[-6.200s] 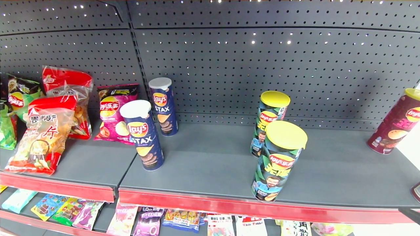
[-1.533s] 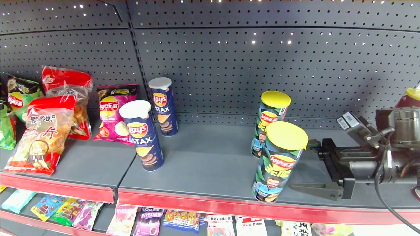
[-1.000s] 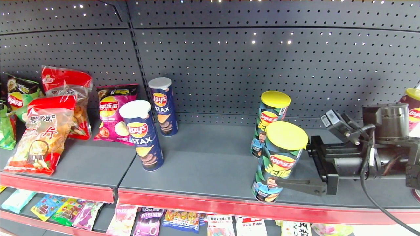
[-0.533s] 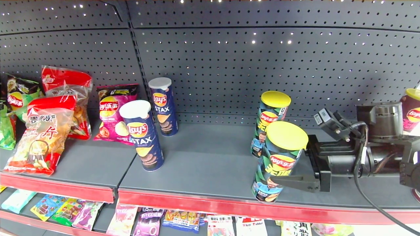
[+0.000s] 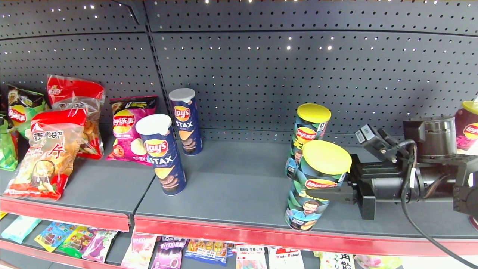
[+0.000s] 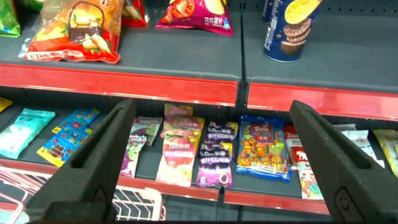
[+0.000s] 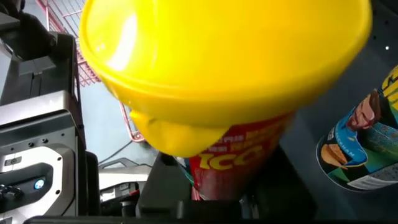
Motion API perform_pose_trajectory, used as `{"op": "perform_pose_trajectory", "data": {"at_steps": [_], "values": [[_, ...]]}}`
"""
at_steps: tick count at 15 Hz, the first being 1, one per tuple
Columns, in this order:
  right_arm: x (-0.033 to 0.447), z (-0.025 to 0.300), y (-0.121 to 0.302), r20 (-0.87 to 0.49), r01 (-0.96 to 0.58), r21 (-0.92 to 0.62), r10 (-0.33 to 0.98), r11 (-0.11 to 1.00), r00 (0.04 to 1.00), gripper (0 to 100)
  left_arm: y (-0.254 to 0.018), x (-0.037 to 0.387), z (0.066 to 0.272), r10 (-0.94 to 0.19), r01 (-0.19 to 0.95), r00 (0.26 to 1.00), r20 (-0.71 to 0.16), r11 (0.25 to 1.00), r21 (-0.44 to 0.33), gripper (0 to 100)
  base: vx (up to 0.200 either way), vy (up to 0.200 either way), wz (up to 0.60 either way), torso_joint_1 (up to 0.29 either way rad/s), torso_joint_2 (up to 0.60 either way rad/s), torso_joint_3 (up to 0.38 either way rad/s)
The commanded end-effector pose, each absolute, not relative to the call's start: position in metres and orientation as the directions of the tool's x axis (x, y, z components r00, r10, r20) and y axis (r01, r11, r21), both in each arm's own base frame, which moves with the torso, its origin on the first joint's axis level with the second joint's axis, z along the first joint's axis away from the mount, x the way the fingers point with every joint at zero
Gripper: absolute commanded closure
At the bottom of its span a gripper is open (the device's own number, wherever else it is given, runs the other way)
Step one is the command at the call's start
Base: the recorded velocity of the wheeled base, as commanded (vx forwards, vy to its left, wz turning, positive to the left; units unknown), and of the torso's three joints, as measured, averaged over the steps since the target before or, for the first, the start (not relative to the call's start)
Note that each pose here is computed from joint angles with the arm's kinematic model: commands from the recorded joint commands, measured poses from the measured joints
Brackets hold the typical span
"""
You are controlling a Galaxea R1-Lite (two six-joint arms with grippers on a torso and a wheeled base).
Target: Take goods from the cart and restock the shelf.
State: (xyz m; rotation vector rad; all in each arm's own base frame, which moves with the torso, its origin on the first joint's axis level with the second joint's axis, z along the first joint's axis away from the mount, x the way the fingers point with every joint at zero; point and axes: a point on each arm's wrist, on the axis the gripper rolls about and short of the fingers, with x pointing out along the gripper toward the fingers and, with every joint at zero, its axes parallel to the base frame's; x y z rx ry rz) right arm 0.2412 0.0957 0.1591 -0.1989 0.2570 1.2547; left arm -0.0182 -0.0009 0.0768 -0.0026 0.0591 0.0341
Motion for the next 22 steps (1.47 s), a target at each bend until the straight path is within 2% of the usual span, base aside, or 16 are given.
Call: {"op": "perform_pose_trajectory", "data": {"at_steps": [1, 8, 15, 22], "values": [[0.242, 0.164, 0.096, -0.287, -0.955, -0.022, 0.913, 0.296, 0.289, 100, -0.001, -0.018, 0.077, 0.034, -0.034, 0.998, -0.06, 0.999, -0.002, 0, 0.0, 0.0, 0.0, 0.0, 0.0, 0.0], [0.247, 0.169, 0.097, -0.258, -0.967, -0.027, 0.932, 0.255, 0.253, 100, -0.001, -0.018, 0.077, 0.034, -0.034, 0.998, -0.06, 0.999, -0.002, 0, 0.0, 0.0, 0.0, 0.0, 0.0, 0.0], [0.253, 0.165, 0.082, -0.268, -0.951, -0.047, 0.914, 0.304, 0.306, 100, -0.001, -0.018, 0.077, 0.034, -0.034, 0.998, -0.061, 0.999, -0.002, 0, 0.0, 0.0, 0.0, 0.0, 0.0, 0.0], [0.25, 0.159, 0.082, -0.28, -0.955, -0.058, 0.913, 0.292, 0.296, 100, -0.001, -0.018, 0.077, 0.034, -0.034, 0.998, -0.06, 0.999, -0.002, 0, 0.0, 0.0, 0.0, 0.0, 0.0, 0.0]]}}
